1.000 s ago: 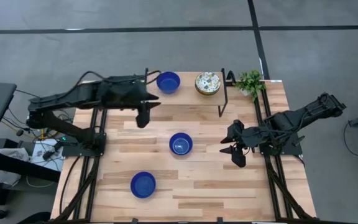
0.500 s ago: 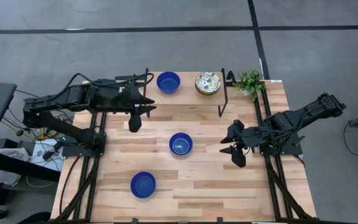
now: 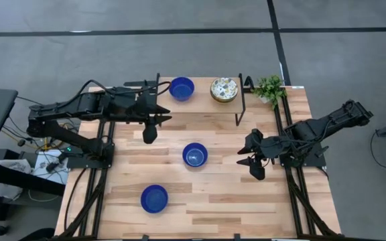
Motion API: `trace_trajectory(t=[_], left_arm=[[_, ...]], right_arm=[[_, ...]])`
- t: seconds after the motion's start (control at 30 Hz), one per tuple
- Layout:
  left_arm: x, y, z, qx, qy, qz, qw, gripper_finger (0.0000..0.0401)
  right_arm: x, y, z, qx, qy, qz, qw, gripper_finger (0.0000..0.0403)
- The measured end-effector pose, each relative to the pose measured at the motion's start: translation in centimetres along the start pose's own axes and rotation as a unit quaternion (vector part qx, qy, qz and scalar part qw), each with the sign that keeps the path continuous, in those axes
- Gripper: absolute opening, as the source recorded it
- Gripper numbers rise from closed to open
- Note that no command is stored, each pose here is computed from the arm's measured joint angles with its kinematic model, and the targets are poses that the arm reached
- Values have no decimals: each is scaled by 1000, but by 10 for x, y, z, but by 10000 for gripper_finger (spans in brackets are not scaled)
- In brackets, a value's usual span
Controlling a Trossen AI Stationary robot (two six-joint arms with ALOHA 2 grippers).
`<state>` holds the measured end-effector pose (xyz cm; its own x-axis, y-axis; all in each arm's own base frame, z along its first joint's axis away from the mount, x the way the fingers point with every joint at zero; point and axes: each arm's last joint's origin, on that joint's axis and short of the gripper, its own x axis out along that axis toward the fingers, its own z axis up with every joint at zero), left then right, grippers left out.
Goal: Pick & Place Mini bowls
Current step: Stack the bottom blue bowl on top of the other blue bowl on the shelf
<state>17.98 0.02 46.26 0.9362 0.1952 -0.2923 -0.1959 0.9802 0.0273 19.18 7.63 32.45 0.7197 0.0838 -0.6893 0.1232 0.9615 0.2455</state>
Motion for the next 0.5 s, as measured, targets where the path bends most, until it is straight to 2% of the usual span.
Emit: trace_trajectory(t=[0.5], left_arm=[[1, 0, 0, 0, 0, 0, 1000, 92]], right_arm=[[0, 0, 0, 0, -1, 1, 1000, 177]])
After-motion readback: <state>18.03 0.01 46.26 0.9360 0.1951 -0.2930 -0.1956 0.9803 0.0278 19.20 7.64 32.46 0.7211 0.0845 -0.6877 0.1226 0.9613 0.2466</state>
